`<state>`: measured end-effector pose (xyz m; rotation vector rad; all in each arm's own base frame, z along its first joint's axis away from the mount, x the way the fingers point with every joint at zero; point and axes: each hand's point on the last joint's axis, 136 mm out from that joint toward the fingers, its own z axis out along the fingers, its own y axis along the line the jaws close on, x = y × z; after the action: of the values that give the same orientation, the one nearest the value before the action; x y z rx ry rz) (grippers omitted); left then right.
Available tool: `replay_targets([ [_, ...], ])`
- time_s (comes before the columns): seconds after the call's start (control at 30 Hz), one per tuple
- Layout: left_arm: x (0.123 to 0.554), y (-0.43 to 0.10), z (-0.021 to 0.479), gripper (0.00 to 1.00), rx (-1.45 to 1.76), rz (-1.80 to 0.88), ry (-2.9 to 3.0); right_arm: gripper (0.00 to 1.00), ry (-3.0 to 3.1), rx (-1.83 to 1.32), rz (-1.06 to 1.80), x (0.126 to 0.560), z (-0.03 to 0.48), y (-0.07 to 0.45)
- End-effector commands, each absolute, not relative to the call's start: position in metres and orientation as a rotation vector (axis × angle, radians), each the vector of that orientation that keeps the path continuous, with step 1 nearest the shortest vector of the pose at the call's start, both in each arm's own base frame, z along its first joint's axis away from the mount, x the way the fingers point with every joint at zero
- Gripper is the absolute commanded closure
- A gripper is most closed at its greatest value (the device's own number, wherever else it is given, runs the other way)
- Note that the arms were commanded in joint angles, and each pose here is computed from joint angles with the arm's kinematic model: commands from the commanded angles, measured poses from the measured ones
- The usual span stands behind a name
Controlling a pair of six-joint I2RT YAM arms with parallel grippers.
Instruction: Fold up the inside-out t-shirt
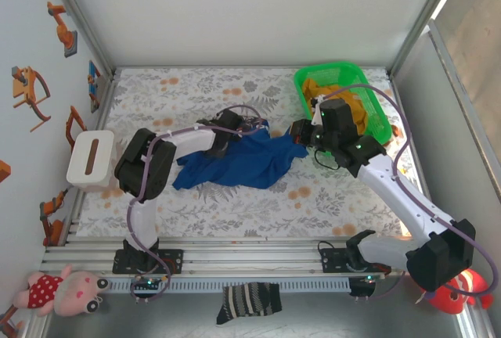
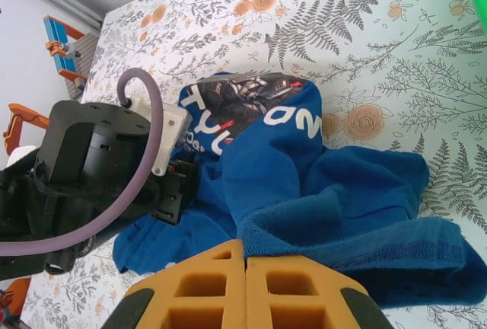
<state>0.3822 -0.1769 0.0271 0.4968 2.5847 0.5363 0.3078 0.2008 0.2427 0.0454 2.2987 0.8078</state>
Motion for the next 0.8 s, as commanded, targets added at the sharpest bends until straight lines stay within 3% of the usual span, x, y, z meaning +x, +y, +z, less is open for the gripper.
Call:
replay_targets([
  [0.0,0.387,-0.157,0.029,0.75,0.452,0.628,2.597,1.00,2.261,0.059,0.785,0.308,0.257,0.193],
  [0.3,0.390,-0.145,0.042,0.77,0.391,0.632,2.583,1.00,2.259,0.063,0.782,0.308,0.258,0.191],
  [0.43,0.391,-0.148,0.061,0.91,0.370,0.576,2.561,1.00,2.258,0.060,0.780,0.309,0.259,0.191],
  [0.6,0.395,-0.148,0.104,1.00,0.305,0.460,2.525,1.00,2.252,0.060,0.764,0.313,0.264,0.187],
  [0.77,0.403,-0.134,0.171,1.00,0.156,0.185,2.489,1.00,2.189,0.086,0.764,0.332,0.295,0.173],
])
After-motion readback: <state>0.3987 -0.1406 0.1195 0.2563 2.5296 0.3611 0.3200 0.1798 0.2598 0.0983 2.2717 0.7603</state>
